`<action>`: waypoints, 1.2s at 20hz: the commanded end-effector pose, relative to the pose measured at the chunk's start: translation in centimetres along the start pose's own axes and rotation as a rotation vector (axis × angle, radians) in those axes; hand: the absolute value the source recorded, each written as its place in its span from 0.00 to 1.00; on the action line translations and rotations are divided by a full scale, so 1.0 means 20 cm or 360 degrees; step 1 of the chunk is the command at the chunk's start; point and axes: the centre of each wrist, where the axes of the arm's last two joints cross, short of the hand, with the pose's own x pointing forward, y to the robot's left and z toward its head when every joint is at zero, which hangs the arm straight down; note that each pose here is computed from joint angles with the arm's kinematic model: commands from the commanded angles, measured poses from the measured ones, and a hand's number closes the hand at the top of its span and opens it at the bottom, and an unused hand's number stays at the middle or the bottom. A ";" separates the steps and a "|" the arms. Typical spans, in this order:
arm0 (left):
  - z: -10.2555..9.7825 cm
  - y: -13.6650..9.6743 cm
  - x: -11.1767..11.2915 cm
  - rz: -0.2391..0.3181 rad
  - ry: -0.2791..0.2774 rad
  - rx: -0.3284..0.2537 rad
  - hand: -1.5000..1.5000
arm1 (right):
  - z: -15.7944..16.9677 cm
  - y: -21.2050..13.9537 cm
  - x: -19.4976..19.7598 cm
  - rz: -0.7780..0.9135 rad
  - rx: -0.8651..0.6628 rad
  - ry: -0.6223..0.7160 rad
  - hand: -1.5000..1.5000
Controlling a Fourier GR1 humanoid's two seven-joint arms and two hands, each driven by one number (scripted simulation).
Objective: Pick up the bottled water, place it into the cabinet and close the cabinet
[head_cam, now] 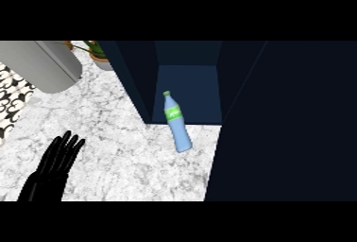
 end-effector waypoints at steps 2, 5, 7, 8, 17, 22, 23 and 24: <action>0.03 0.09 0.11 -0.0069 -0.0039 -0.0035 0.00 | -0.01 0.27 0.18 0.0280 0.0127 -0.0116 1.00; 0.09 0.09 0.17 -0.0055 -0.0031 -0.0039 0.00 | -0.08 0.30 0.16 0.0231 0.0169 -0.0143 1.00; 0.10 0.08 0.19 -0.0042 -0.0035 -0.0067 0.00 | -0.16 0.32 0.15 0.0221 0.0217 -0.0121 1.00; 0.05 0.09 0.24 -0.0061 -0.0047 -0.0089 0.00 | -0.20 0.33 0.14 0.0220 0.0265 -0.0112 1.00; 0.12 0.14 0.39 -0.0064 0.0000 -0.0119 0.00 | -0.57 0.64 0.02 0.0172 0.0321 -0.0079 1.00; 0.08 0.18 0.47 -0.0044 -0.0045 -0.0136 0.00 | -0.79 0.83 -0.06 0.0162 0.0193 -0.0059 1.00; 0.12 0.13 0.44 -0.0023 -0.0023 -0.0111 0.00 | -0.80 0.85 -0.06 0.0140 0.0146 -0.0053 1.00; 0.06 0.15 0.51 -0.0025 -0.0058 -0.0126 0.00 | -0.84 0.87 -0.08 0.0115 0.0133 -0.0018 1.00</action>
